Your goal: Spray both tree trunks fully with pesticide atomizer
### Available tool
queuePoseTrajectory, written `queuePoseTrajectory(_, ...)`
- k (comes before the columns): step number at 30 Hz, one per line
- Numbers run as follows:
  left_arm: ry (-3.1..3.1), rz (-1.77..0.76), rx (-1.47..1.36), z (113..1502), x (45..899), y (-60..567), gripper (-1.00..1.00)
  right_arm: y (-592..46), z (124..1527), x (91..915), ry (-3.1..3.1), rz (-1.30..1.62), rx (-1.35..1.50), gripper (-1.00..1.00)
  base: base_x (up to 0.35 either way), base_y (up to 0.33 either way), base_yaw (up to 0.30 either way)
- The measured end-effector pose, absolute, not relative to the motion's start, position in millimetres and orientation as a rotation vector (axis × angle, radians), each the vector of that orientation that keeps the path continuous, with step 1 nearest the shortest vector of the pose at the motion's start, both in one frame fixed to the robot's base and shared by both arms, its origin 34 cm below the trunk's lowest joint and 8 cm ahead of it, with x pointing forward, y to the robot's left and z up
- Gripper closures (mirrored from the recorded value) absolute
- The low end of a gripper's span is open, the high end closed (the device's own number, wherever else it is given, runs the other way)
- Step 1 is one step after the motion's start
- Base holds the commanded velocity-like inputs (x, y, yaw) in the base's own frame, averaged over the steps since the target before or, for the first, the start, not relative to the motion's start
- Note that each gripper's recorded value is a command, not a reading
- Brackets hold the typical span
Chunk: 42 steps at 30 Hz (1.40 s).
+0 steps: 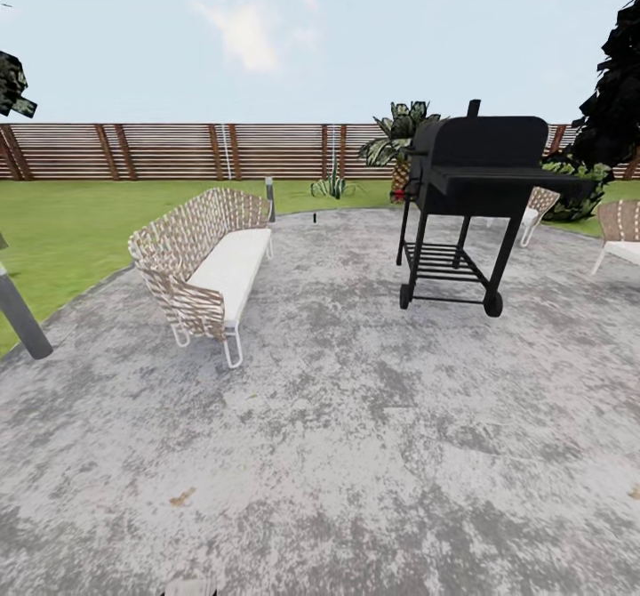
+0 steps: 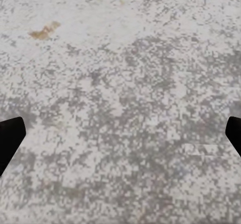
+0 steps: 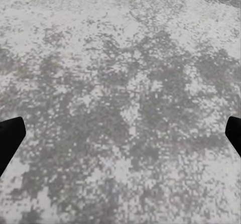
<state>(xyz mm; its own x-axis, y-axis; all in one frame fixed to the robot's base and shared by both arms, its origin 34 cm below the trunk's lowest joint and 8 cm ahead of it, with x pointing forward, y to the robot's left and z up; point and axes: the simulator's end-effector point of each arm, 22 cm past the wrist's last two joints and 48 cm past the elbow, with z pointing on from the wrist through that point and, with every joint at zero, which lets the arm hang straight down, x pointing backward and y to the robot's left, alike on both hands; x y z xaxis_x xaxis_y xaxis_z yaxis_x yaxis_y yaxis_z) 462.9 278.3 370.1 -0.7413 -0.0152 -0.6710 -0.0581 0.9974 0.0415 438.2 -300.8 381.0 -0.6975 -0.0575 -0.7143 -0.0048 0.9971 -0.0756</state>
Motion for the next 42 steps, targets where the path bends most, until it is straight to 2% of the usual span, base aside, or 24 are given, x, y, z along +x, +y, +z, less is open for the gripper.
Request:
queuePoseTrajectory(12, 2.405, 0.077, -0.050, 345.1, 458.5, 278.2, -1.00, -301.0, 356.0, 433.7, 2.341, -0.087, -0.043, -1.00, 0.000, 0.000, -0.110)
queuePoseTrajectory(42, 2.401, 0.077, -0.050, 289.6, 447.3, 278.3, -1.00, -302.8, 299.7, 421.4, 2.342, -0.090, -0.044, -1.00, 0.000, 0.000, -0.002)
